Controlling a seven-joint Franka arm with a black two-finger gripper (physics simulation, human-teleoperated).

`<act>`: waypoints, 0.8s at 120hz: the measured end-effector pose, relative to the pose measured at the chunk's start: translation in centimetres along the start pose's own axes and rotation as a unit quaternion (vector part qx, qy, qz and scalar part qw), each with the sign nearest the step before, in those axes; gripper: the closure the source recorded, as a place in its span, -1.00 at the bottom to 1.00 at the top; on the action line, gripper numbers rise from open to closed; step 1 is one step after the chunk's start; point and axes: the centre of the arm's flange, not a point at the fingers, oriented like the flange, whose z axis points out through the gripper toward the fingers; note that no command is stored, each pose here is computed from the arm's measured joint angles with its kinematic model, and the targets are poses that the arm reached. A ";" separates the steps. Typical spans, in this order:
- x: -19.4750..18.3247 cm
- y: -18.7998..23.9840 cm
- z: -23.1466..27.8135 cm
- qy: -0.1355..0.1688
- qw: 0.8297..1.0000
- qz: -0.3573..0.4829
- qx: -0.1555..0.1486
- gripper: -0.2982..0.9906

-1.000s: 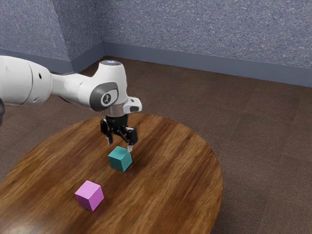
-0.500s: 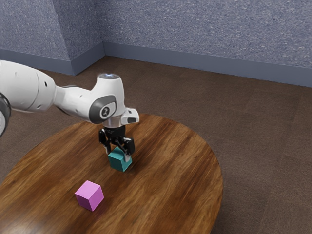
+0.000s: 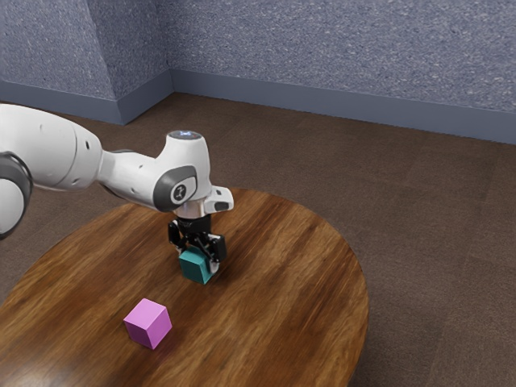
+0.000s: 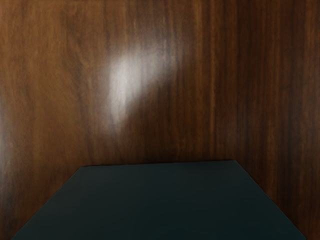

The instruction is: Pick up the blue block with one arm, and put the blue block on the pink block with one arm

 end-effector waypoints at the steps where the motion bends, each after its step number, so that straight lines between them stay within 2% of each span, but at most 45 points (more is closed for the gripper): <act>1: 0.0 0.0 0.0 0.000 1.000 0.000 0.000 -0.45; 23: 0.1 0.1 -0.3 0.004 1.000 0.003 0.000 -0.15; 48: 0.1 0.1 -0.7 0.008 1.000 0.004 0.002 -0.06; 61: -0.4 0.2 -3.5 0.026 1.000 0.003 0.005 -0.05; 70: -2.4 0.3 -5.5 0.032 0.999 0.002 0.008 -0.04; 96: -11.5 0.9 -10.5 0.049 0.999 -0.001 0.021 -0.05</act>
